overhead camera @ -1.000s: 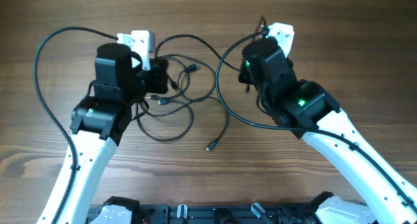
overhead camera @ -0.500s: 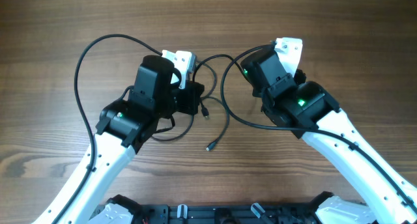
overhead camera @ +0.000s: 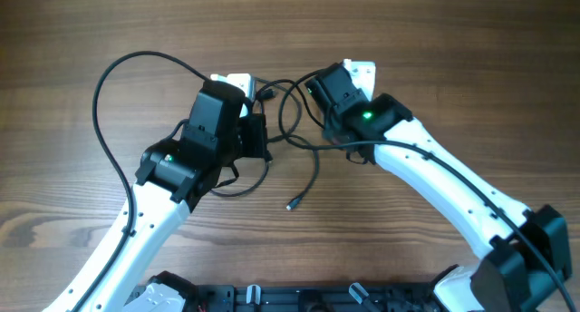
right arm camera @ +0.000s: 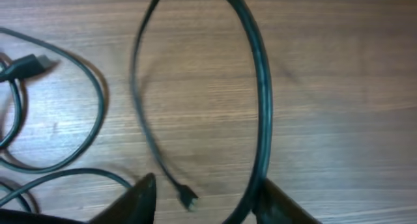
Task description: Untangle cables
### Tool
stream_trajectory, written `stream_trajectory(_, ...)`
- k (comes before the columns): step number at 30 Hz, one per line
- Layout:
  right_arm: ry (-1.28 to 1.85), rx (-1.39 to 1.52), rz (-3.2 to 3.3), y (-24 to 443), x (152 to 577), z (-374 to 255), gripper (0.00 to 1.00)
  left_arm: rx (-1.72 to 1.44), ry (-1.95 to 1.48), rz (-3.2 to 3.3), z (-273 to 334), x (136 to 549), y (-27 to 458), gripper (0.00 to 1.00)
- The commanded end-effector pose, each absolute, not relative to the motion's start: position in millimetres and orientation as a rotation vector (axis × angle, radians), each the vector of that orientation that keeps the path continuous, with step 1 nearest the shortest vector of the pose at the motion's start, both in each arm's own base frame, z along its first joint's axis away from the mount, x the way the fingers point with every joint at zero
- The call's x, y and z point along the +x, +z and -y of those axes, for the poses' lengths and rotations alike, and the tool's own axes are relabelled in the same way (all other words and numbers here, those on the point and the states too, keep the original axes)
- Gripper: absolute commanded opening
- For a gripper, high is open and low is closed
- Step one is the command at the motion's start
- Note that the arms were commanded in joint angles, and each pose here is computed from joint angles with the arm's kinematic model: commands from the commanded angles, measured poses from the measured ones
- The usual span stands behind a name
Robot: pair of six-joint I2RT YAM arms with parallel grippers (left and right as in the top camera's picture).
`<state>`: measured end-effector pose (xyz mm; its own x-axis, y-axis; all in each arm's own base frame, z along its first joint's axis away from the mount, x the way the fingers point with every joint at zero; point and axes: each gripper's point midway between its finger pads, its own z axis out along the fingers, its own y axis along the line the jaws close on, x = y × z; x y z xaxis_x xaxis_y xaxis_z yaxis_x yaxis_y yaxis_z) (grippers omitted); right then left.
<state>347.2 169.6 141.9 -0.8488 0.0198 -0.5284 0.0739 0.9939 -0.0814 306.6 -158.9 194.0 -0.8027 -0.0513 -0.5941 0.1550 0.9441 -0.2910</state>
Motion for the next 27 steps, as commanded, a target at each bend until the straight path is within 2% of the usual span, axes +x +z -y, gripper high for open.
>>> stream_trajectory(1,-0.079,0.068,-2.6,137,349,-177,0.82,-0.025,-0.38,-2.462,149,311,192,0.04)
stream_trajectory(4,-0.072,0.07,-2.594,138,350,-178,0.99,-0.116,-0.329,-2.46,136,315,190,0.04)
stream_trajectory(22,-0.07,0.074,-2.594,138,350,-178,1.0,-0.612,-0.206,-2.392,31,336,187,0.04)
stream_trajectory(27,0.019,0.058,-2.604,138,351,-191,1.0,-0.735,-0.182,-2.377,8,334,184,0.04)
